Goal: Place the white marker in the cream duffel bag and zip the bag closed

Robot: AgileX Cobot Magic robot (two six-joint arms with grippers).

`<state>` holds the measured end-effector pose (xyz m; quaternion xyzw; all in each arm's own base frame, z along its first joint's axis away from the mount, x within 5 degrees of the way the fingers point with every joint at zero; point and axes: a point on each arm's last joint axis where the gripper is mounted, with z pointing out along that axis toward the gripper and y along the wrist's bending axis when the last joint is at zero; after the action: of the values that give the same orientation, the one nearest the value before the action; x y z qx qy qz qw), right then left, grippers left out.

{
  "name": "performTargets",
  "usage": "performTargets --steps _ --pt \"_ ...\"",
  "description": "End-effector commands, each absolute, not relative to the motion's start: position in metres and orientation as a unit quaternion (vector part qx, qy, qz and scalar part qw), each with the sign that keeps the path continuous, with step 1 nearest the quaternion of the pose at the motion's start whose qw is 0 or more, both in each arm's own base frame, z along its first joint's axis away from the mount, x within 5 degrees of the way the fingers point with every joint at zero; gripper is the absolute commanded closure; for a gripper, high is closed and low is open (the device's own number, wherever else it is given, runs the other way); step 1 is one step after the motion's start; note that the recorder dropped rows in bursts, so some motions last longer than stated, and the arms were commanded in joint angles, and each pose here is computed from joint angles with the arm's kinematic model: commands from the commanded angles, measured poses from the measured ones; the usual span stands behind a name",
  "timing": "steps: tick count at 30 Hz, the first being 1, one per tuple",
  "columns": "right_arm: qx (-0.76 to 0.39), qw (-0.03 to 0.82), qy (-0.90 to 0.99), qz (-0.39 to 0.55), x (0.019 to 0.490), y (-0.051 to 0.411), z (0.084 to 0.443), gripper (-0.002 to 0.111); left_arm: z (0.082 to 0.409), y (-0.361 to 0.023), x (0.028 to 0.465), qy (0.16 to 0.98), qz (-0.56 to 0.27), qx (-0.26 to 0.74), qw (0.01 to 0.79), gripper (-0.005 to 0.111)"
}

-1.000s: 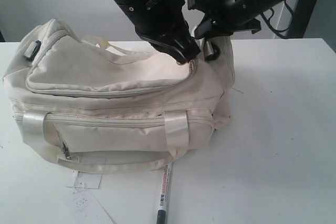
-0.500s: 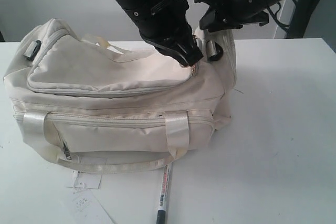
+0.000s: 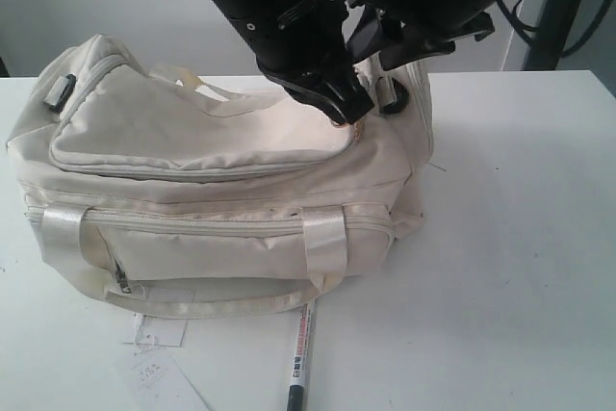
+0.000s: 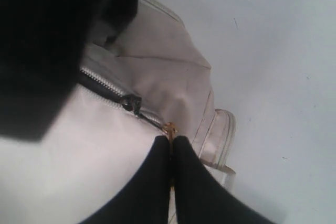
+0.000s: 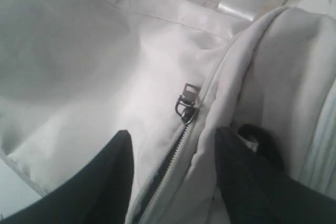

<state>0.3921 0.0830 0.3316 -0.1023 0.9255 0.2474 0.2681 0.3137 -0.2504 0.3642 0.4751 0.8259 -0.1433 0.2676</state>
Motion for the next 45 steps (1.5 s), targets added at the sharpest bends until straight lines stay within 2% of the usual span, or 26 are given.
performTargets --steps 1,15,19,22,26,45 --pt "-0.104 0.275 0.925 0.239 0.392 0.088 0.332 0.062 0.366 -0.251 0.307 0.834 -0.159 0.463 0.254 0.107" --pt "-0.086 0.251 0.934 0.239 0.405 0.097 0.306 0.062 0.367 -0.252 0.308 0.838 -0.163 0.452 0.26 0.107" --pt "-0.08 0.242 0.937 0.239 0.41 0.098 0.297 0.066 0.367 -0.252 0.308 0.841 -0.165 0.445 0.258 0.107" --pt "-0.075 0.242 0.938 0.238 0.413 0.098 0.293 0.077 0.367 -0.252 0.308 0.841 -0.165 0.445 0.258 0.107" --pt "-0.07 0.246 0.937 0.237 0.415 0.097 0.291 0.109 0.367 -0.252 0.308 0.841 -0.165 0.445 0.258 0.107" --pt "-0.044 0.277 0.93 0.238 0.421 0.095 0.294 0.108 0.364 -0.249 0.302 0.846 -0.166 0.454 0.225 0.107"
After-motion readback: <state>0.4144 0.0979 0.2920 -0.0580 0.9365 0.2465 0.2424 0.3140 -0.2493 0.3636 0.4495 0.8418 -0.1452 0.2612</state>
